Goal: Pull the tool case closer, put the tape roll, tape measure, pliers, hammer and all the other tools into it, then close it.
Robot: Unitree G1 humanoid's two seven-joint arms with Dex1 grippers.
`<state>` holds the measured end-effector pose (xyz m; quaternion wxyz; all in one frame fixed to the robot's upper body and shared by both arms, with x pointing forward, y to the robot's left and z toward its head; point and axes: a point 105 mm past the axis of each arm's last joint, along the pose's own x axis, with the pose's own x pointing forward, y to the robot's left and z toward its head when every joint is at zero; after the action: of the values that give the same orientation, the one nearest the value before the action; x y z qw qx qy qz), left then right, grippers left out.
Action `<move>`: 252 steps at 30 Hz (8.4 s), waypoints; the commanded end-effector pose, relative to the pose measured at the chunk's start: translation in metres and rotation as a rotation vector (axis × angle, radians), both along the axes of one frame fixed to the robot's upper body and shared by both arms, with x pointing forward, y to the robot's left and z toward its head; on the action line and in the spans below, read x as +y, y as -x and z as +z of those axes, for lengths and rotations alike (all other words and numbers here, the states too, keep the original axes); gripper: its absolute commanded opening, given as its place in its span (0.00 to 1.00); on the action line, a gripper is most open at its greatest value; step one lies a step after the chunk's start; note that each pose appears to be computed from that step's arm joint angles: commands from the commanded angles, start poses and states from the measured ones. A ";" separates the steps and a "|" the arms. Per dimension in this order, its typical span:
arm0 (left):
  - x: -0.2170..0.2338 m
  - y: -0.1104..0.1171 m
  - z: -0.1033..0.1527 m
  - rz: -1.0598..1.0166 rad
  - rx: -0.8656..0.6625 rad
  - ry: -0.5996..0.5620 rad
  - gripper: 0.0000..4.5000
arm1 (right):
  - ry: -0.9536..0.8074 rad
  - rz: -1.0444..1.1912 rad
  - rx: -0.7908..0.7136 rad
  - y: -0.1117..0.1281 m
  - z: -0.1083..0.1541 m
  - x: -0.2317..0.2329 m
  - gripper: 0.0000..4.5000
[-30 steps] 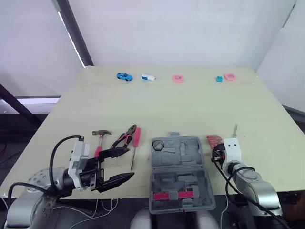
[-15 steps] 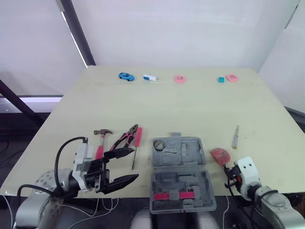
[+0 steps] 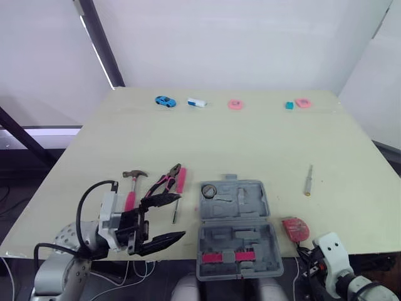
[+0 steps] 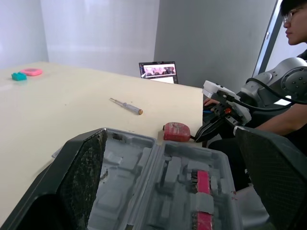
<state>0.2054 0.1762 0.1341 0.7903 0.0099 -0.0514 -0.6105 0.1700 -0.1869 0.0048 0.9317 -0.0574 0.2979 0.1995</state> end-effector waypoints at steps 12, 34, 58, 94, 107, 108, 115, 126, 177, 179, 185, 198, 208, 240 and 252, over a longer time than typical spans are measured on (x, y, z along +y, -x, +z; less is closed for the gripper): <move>0.002 0.001 0.004 -0.090 0.039 0.015 1.00 | 0.066 0.517 0.018 -0.013 0.087 -0.028 0.90; -0.002 0.008 0.009 -0.111 0.051 -0.002 1.00 | 0.456 1.231 0.018 -0.091 0.061 -0.013 0.99; 0.000 0.006 0.011 -0.092 0.047 -0.001 1.00 | 0.499 1.286 0.019 -0.092 0.039 -0.016 0.69; 0.039 0.001 0.006 0.212 0.035 0.097 1.00 | 0.739 1.084 0.151 -0.186 0.100 0.102 0.63; 0.043 0.003 0.000 0.213 0.034 0.101 1.00 | 0.726 1.124 0.103 -0.188 0.091 0.126 0.74; 0.043 0.003 -0.001 0.212 0.035 0.102 1.00 | 0.719 1.137 0.109 -0.186 0.091 0.126 0.86; 0.041 0.005 -0.003 0.206 0.041 0.106 1.00 | 0.698 1.127 0.035 -0.183 0.107 0.121 0.99; 0.031 0.007 -0.002 0.205 0.046 0.118 1.00 | 0.144 0.926 -0.332 -0.169 0.140 0.100 0.99; 0.012 -0.007 0.019 0.173 0.032 0.110 1.00 | -0.008 0.751 -0.351 -0.156 0.075 0.083 0.47; 0.010 -0.007 0.020 0.173 0.032 0.110 1.00 | -0.005 0.754 -0.352 -0.156 0.075 0.084 0.47; 0.009 -0.007 0.022 0.175 0.034 0.109 1.00 | -0.004 0.742 -0.347 -0.157 0.069 0.084 0.47; 0.012 -0.008 0.017 0.171 0.058 0.088 1.00 | -0.014 0.719 -0.346 -0.153 0.064 0.082 0.47; 0.007 -0.012 0.022 0.159 0.059 0.081 1.00 | 0.067 0.683 -0.199 -0.143 0.011 0.068 0.47; 0.036 -0.013 -0.025 0.412 0.225 0.080 1.00 | -0.232 0.393 -0.505 -0.148 0.082 0.032 0.47; 0.103 0.027 -0.070 0.735 0.350 0.011 1.00 | -0.086 0.174 -0.348 -0.051 0.062 -0.085 0.98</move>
<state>0.1764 0.2739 0.0536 0.9469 -0.1004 0.1106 -0.2847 0.2197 -0.2713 0.0467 0.9486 -0.0614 0.1542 0.2694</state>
